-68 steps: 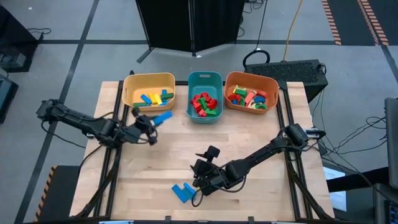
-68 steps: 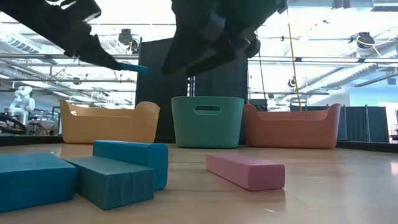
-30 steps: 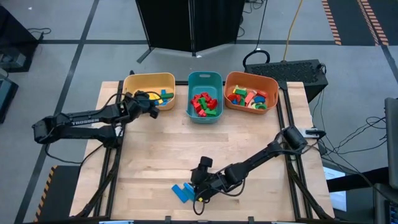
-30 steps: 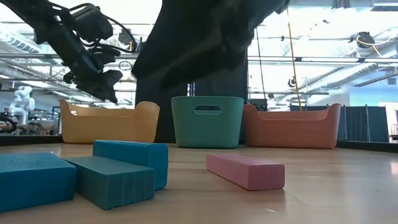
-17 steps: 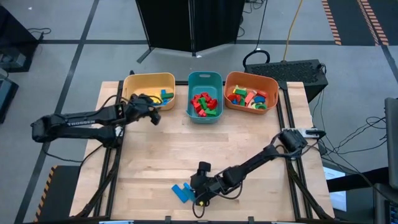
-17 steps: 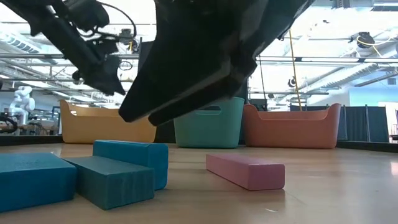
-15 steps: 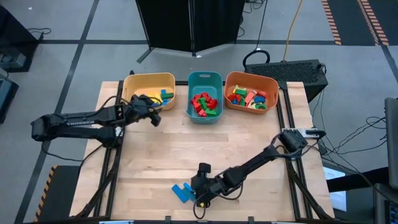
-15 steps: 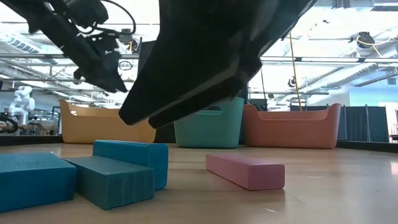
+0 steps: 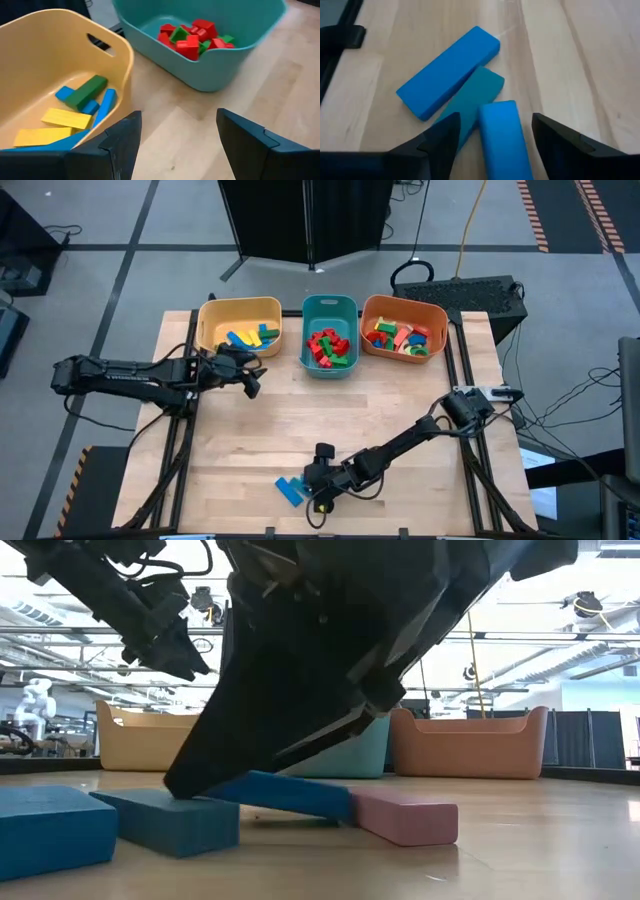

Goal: Sort blocks by size
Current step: Put the blue rectangle block into the yellow bin

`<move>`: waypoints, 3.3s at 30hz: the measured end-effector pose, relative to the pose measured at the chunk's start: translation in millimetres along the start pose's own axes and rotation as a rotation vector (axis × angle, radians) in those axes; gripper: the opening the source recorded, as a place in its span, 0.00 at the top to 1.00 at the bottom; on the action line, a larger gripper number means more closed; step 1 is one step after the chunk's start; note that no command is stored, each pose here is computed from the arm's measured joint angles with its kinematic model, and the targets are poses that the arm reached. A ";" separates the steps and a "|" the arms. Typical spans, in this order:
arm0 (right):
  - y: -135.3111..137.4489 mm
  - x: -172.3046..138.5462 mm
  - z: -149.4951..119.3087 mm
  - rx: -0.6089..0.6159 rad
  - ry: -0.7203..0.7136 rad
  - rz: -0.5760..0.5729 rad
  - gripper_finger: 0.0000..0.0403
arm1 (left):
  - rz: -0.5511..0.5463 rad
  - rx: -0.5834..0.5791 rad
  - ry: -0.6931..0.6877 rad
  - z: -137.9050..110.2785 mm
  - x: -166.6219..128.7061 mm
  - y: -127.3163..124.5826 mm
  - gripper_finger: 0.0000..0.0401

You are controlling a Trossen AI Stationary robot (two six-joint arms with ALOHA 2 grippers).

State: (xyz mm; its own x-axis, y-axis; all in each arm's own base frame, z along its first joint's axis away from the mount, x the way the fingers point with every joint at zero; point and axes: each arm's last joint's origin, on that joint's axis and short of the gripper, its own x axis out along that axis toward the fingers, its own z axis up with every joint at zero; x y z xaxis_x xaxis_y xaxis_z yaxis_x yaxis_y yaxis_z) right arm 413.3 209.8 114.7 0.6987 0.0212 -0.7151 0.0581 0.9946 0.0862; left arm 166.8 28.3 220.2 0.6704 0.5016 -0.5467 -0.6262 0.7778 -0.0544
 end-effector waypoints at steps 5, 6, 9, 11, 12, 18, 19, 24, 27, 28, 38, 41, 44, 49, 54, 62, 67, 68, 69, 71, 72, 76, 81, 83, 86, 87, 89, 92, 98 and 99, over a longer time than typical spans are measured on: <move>-5.5 0.1 -2.4 -0.013 0.049 -0.030 0.55 | -0.045 0.002 0.001 -2.6 -3.6 -7.8 0.38; -7.0 0.2 -2.9 -0.015 0.059 -0.037 0.59 | -0.055 0.008 0.002 -3.3 -4.5 -9.5 0.38; -8.9 0.5 -3.4 -0.021 0.070 -0.046 0.68 | -0.084 0.009 0.005 -5.3 -7.1 -14.4 0.38; -9.1 0.6 -3.5 -0.026 0.071 -0.046 0.74 | -0.106 0.014 0.005 -6.7 -9.1 -18.0 0.38; -9.2 0.8 -3.6 -0.030 0.072 -0.046 0.76 | -0.118 0.020 0.005 -7.4 -10.3 -20.0 0.38; -11.9 -0.8 -2.2 -0.057 0.051 -0.099 0.90 | -0.209 0.048 -0.002 -12.2 -18.3 -34.4 0.38; -12.3 -2.4 -1.0 -0.060 0.045 -0.108 0.90 | -0.228 0.077 -0.004 -13.4 -19.5 -37.8 0.38; -17.8 -14.4 6.6 -0.108 -0.003 -0.233 0.88 | -0.336 0.217 -0.006 -23.6 -22.7 -56.9 0.38; -20.2 -23.3 16.3 -0.112 -0.077 -0.323 0.87 | -0.395 0.271 -0.006 -30.3 -24.1 -70.5 0.38; -21.1 -26.9 20.2 -0.113 -0.102 -0.352 0.88 | -0.414 0.287 -0.012 -32.4 -24.0 -75.5 0.38; -37.8 -26.3 37.9 -0.105 -0.170 -0.406 0.89 | -0.547 0.461 -0.101 -53.2 -15.9 -120.3 0.38; -41.6 -25.2 40.9 -0.108 -0.178 -0.410 0.89 | -0.556 0.495 -0.112 -58.5 -11.4 -127.2 0.38; -43.0 -24.8 42.9 -0.117 -0.185 -0.410 0.89 | -0.557 0.516 -0.125 -61.4 -7.1 -131.6 0.38; -42.4 -25.2 46.8 -0.126 -0.210 -0.402 0.89 | -0.564 0.542 -0.155 -64.0 -2.2 -137.4 0.39; -42.5 -25.3 47.1 -0.131 -0.211 -0.402 0.89 | -0.596 0.563 -0.160 -66.6 0.7 -141.2 0.43; -44.3 -24.9 48.1 -0.128 -0.211 -0.402 0.89 | -0.620 0.575 -0.197 -67.2 5.0 -146.2 0.55; -44.8 -24.8 48.4 -0.130 -0.211 -0.403 0.89 | -0.603 0.577 -0.190 -68.0 10.8 -145.6 0.56; -44.6 -24.9 48.3 -0.130 -0.211 -0.402 0.89 | -0.599 0.578 -0.186 -68.4 12.1 -145.4 0.56; -44.4 -24.9 48.3 -0.130 -0.211 -0.402 0.89 | -0.595 0.580 -0.182 -68.9 13.5 -145.3 0.56; -44.6 -24.9 48.4 -0.133 -0.211 -0.402 0.89 | -0.589 0.579 -0.180 -69.0 15.4 -144.9 0.56; -44.7 -25.0 48.7 -0.132 -0.212 -0.402 0.89 | -0.587 0.577 -0.181 -68.9 16.1 -144.9 0.56; -44.3 -24.8 49.2 -0.137 -0.209 -0.382 0.89 | -0.600 0.580 -0.167 -68.9 19.5 -144.0 0.56; -43.2 -24.9 51.0 -0.150 -0.223 -0.370 0.89 | -0.624 0.581 -0.158 -68.4 20.9 -143.6 0.56; -43.4 -24.9 51.4 -0.154 -0.225 -0.370 0.89 | -0.629 0.591 -0.160 -68.5 20.8 -143.7 0.56; -44.0 -24.7 52.2 -0.151 -0.229 -0.368 0.89 | -0.643 0.597 -0.159 -68.5 20.6 -143.9 0.58; -44.5 -24.6 52.6 -0.149 -0.231 -0.369 0.89 | -0.644 0.598 -0.159 -68.5 20.6 -143.9 0.59; -45.2 -24.4 52.8 -0.148 -0.231 -0.371 0.89 | -0.646 0.599 -0.160 -68.4 20.5 -144.0 0.64; -45.4 -24.4 52.9 -0.147 -0.232 -0.372 0.89 | -0.649 0.604 -0.166 -68.1 20.4 -144.3 0.75; -44.9 -24.4 52.6 -0.146 -0.232 -0.368 0.89 | -0.656 0.632 -0.184 -67.5 19.9 -144.9 0.96; -44.8 -24.4 52.6 -0.141 -0.232 -0.367 0.89 | -0.656 0.631 -0.185 -67.5 19.9 -144.9 0.97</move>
State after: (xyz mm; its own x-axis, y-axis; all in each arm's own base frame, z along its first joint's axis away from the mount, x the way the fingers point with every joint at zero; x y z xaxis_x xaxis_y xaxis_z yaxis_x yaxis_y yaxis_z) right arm 431.1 159.4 164.7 0.7925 -0.3424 -0.5047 0.2450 0.9365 -0.2507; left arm 244.0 -100.0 160.8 0.9005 -0.1012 -0.4230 0.1969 0.9620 0.1890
